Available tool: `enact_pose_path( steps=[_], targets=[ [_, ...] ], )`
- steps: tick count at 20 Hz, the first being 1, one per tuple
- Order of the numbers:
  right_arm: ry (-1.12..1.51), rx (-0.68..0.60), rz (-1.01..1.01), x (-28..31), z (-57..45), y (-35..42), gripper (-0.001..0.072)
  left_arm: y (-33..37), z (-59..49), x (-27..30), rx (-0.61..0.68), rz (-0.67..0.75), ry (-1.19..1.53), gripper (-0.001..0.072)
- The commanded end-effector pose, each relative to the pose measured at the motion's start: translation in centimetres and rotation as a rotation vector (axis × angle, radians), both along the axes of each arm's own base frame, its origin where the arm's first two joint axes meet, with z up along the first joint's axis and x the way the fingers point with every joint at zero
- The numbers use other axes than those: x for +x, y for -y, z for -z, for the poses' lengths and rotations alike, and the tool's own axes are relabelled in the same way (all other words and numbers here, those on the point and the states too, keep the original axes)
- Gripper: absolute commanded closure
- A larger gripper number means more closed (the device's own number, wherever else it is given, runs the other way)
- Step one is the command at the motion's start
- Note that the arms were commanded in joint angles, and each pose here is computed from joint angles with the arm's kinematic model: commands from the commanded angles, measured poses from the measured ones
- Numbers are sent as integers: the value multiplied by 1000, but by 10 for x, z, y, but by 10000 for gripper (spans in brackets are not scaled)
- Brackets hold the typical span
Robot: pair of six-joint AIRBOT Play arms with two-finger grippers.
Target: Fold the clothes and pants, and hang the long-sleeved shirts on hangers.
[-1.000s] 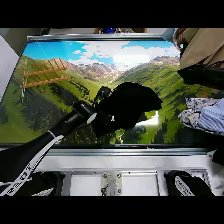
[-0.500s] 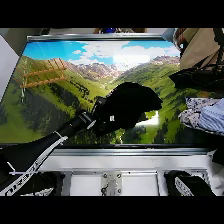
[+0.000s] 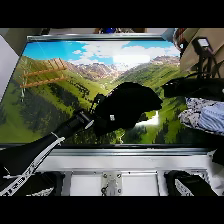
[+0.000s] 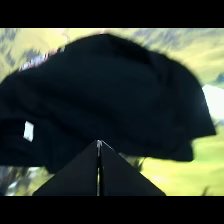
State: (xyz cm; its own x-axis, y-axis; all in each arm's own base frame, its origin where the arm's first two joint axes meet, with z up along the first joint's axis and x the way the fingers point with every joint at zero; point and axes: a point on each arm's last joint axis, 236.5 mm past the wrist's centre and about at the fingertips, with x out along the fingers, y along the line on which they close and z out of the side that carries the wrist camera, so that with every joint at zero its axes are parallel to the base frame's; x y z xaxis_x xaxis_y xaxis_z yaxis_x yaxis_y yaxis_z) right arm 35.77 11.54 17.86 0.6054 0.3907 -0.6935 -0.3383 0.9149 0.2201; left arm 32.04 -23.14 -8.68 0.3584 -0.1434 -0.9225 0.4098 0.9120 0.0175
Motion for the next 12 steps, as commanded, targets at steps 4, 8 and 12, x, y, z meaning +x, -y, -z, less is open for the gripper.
enact_pose_path(
  steps=[4, 8, 12],
  targets=[
    [-254, 64, 282, -22, 99, -26, 694, 7, -49, 7, -103, -33, 92, 690],
    [-371, 82, 309, -45, 163, -83, 562, 18, -69, 1, -136, -3, 127, 690],
    [-452, 61, 234, -55, 211, -130, 9, 24, -76, -5, -146, 21, 136, 690]
  ],
)
